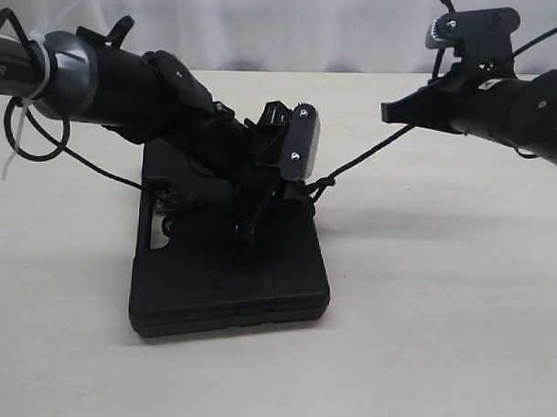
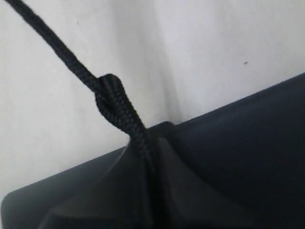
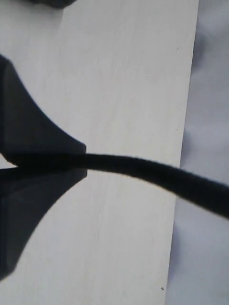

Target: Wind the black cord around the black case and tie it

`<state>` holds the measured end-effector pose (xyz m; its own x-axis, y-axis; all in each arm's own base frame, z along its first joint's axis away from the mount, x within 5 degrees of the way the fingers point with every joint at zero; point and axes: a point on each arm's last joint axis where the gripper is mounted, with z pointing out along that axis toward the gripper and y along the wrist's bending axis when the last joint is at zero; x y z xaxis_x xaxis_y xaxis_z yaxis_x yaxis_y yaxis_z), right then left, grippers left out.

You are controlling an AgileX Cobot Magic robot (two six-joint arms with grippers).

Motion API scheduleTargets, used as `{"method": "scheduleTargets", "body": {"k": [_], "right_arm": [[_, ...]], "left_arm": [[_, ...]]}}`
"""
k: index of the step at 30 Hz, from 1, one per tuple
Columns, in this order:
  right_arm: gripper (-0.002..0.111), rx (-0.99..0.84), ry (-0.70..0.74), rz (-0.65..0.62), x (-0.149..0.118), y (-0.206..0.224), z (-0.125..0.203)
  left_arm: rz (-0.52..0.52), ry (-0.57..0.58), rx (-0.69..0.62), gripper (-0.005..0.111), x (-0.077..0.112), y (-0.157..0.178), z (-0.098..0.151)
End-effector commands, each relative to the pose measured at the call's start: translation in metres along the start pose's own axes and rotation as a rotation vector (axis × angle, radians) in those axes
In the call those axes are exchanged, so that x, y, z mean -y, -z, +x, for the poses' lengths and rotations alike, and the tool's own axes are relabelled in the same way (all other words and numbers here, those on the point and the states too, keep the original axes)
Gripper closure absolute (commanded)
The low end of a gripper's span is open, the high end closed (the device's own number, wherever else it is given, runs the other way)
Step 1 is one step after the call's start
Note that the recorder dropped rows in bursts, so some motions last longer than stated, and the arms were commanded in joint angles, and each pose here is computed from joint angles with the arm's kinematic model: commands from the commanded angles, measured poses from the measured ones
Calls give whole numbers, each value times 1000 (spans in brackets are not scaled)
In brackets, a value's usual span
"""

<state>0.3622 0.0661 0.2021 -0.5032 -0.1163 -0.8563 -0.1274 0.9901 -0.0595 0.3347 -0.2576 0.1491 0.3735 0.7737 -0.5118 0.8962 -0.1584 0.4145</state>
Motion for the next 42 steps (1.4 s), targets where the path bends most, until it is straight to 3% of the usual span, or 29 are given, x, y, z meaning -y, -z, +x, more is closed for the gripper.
{"method": "scheduleTargets", "body": {"k": [1,4,7,13,16,20,26,28,37,42], "right_arm": [[104,-10,-27,70,17,-17,14],[104,-48,-31,88,24,-26,25],[104,-86,-36,110,34,-34,37],[104,-120,-45,113,37,-39,45],[104,-123,-45,110,37,-39,45],[104,-128,-46,106,37,-38,45],[104,-136,-60,93,36,-37,42],[104,-136,-60,93,36,-37,42],[104,-132,-60,93,36,-37,41],[104,-117,-82,116,42,-36,39]], "left_arm": [[-20,-49,-36,107,4,-12,-2],[42,-159,-58,107,13,-17,-2],[-20,-130,-90,103,7,-17,0],[-54,-116,-77,64,1,-5,-8],[-81,-83,-57,58,-4,8,-16],[-115,-25,-33,61,-8,17,-23],[-84,-6,-46,95,-3,3,-14],[-57,-17,-52,100,0,-2,-11],[-36,-16,-62,100,3,-7,-8],[-8,-24,-137,100,6,-7,-1]]}}
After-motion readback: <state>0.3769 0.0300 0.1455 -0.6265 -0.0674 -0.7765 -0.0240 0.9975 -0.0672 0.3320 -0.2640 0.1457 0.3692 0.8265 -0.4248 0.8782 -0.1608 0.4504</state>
